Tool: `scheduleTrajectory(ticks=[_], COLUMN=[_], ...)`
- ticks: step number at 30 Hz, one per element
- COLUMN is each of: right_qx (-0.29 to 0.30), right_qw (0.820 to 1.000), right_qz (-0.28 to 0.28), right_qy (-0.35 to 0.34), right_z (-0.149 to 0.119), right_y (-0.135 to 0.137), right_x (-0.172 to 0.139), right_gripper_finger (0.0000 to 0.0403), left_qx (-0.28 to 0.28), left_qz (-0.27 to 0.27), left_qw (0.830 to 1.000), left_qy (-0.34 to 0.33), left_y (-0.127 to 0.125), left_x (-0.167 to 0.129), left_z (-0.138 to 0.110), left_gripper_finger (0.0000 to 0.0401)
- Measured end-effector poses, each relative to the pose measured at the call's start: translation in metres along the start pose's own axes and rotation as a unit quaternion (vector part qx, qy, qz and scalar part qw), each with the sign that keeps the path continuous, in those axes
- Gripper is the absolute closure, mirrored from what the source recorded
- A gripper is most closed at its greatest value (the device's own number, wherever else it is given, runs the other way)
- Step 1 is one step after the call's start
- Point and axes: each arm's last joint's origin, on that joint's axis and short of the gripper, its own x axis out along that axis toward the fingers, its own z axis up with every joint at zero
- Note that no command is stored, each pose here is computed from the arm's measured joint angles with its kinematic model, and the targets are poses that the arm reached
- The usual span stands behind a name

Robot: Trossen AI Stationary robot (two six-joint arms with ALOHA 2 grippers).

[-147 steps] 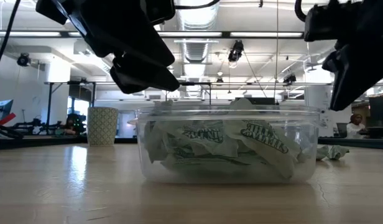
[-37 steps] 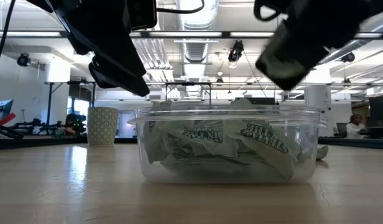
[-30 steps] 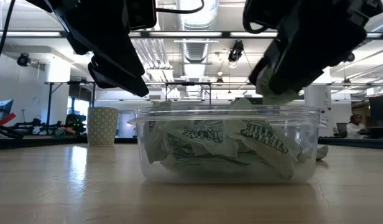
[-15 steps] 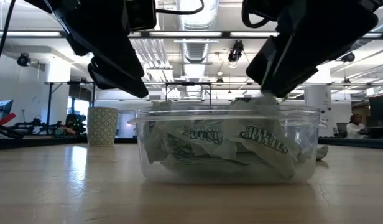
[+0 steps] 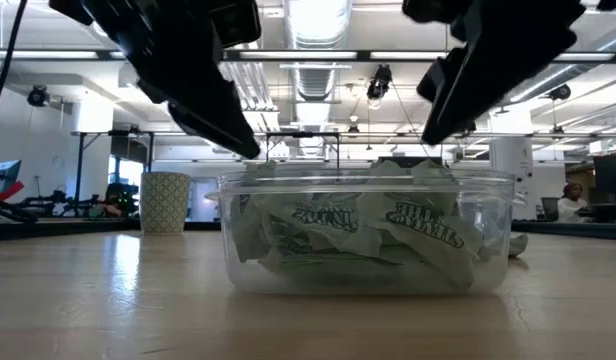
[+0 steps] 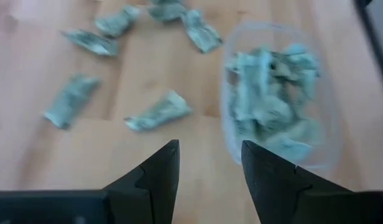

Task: Pick and place Stevia / Truvia into bins
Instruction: Put the stevia packet into the transparent container

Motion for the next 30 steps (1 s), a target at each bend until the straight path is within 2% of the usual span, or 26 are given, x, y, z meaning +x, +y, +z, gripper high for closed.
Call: scheduleTrajectory(ticks=[6, 10, 15, 21, 30], right_qx=[0.016, 0.047, 0.090, 0.139, 0.198], right_qw=[0.999, 0.998, 0.995, 0.989, 0.978], right_qz=[-0.037, -0.050, -0.052, -0.048, -0.052], right_qy=[-0.004, -0.003, -0.006, -0.007, -0.031], right_z=[-0.001, -0.005, -0.016, -0.036, -0.063], right_y=[-0.007, -0.012, -0.017, -0.018, -0.008], right_x=[-0.024, -0.036, -0.047, -0.055, -0.065], right_gripper_finger=[0.0278, 0.0286, 0.0294, 0.0301, 0.0304], left_qx=[0.030, 0.056, 0.102, 0.137, 0.142], left_qz=[0.040, 0.013, -0.004, -0.020, 0.003], left_qw=[0.999, 0.997, 0.993, 0.989, 0.989], left_qy=[0.010, 0.042, 0.063, 0.045, 0.041], left_y=[0.028, 0.041, 0.043, 0.042, 0.043], left_x=[0.013, 0.030, 0.046, 0.066, 0.073], left_z=[0.004, 0.003, 0.001, -0.001, -0.004], left_gripper_finger=[0.0244, 0.0244, 0.0244, 0.0244, 0.0244])
